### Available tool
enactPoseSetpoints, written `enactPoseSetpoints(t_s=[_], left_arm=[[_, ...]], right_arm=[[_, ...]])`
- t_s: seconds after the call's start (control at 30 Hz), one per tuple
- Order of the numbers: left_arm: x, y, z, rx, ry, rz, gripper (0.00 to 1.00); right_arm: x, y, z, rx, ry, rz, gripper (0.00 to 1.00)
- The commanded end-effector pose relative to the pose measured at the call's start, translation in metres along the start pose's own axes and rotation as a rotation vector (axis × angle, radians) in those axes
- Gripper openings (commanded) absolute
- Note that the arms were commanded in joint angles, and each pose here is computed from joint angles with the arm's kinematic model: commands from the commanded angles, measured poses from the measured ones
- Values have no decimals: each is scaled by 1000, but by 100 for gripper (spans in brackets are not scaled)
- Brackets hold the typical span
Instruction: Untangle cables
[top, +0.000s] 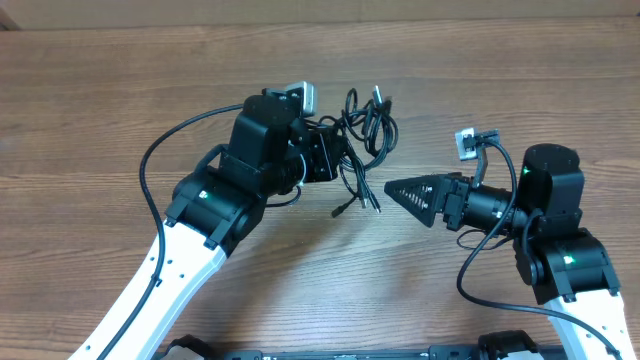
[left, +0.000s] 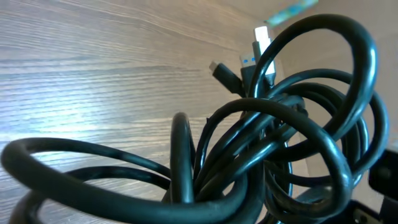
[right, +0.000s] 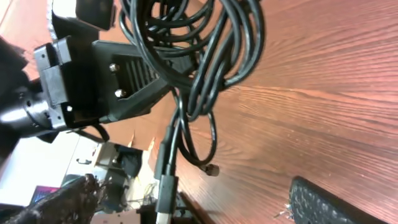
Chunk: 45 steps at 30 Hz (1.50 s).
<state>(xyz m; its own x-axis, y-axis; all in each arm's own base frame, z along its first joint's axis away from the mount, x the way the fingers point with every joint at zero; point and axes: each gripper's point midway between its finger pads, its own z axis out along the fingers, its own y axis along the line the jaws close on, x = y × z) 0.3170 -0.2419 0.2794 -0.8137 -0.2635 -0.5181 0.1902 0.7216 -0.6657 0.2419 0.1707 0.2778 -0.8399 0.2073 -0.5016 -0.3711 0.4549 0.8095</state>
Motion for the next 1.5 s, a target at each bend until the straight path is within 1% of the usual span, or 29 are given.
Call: enactPoseSetpoints(t_s=[0.0,0.13,0.2,0.33,0.5,0.6,0.63,0.7,0.77,0.8,0.93,1.0,1.03,1.07,1.17,1.2,1.3,1.33,1.47], left_arm=[[-14,1,-3,-22,-57,-32,4],[-5,-8,-3,29,-10,-28,4],[0,-15,-3,59,15,-23,4],[11,-41,0,125,31,24,4],[26,-66,2,188,50,68,4],[27,-66,4,165,32,77,4],[27,-65,4,152,23,77,4],[27,-65,4,151,22,78,4],[30,-63,5,144,34,75,4],[31,-61,5,139,40,73,4],[33,-58,5,123,48,69,4],[33,-58,5,124,48,69,4],[33,-57,5,123,49,69,4],[34,-57,5,121,51,69,4],[39,-52,5,100,71,64,4],[40,-50,5,94,77,62,4],[41,-49,5,89,82,61,4],[41,-49,5,89,81,61,4],[40,-49,5,87,79,57,4]], right_arm=[[-6,0,-3,24,-28,-3,97],[-6,0,-3,23,-28,-2,96],[-4,2,-3,9,-19,10,92],[-3,7,-3,-15,-8,46,74],[-2,9,-3,-25,-3,44,65],[-2,9,-3,-25,-4,43,52],[-2,9,-3,-24,-3,45,44],[-1,8,-3,-22,-1,49,32],[-2,8,-3,-23,-2,47,23],[-1,8,-3,-22,-1,48,22],[-1,8,-3,-21,-1,49,21],[-2,7,-3,-19,-3,49,25],[-2,7,-3,-18,-3,49,33],[-2,7,-3,-18,-3,45,35],[-4,-2,-3,30,-24,59,35],[-3,-6,-3,49,-26,71,30],[-2,-11,-3,77,-29,87,7],[-2,-11,-3,77,-30,86,4],[-3,-10,-3,74,-29,81,4]])
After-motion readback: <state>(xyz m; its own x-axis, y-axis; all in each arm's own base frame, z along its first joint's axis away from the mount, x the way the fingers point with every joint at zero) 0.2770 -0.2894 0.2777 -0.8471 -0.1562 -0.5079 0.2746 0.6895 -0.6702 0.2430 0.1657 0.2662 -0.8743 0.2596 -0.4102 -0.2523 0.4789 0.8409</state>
